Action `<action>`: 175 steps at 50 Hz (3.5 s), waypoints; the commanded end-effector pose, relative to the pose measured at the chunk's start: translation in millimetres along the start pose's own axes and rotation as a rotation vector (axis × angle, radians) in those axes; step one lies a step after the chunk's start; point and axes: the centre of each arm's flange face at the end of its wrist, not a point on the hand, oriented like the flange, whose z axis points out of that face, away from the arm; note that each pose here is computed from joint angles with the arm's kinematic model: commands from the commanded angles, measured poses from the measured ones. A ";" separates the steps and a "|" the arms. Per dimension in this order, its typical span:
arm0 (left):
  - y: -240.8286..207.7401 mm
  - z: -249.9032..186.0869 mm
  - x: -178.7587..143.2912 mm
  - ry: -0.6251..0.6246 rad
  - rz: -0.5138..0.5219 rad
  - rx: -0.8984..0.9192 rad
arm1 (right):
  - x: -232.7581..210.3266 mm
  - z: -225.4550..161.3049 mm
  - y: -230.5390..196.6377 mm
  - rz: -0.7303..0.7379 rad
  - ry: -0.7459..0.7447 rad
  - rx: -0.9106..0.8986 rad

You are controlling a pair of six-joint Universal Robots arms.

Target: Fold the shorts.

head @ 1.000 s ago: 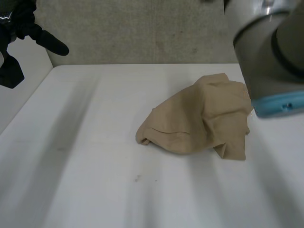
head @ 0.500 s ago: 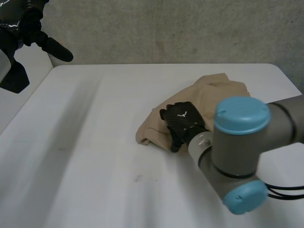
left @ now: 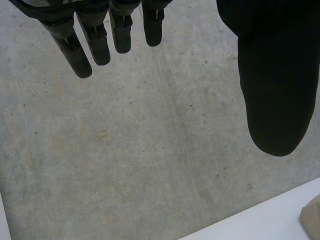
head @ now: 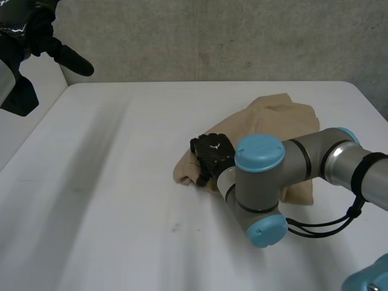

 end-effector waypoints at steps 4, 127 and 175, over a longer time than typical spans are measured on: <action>-1.2 0.9 -0.6 -0.001 0.001 0.008 | 0.4 9.0 -31.3 -0.071 0.017 0.093; 222.8 -20.7 220.9 0.807 0.192 -0.052 | 169.0 -123.2 -54.0 -0.076 0.468 0.039; 202.2 -136.7 78.5 0.201 0.218 -0.676 | 171.8 -104.7 15.9 -0.508 0.092 -0.281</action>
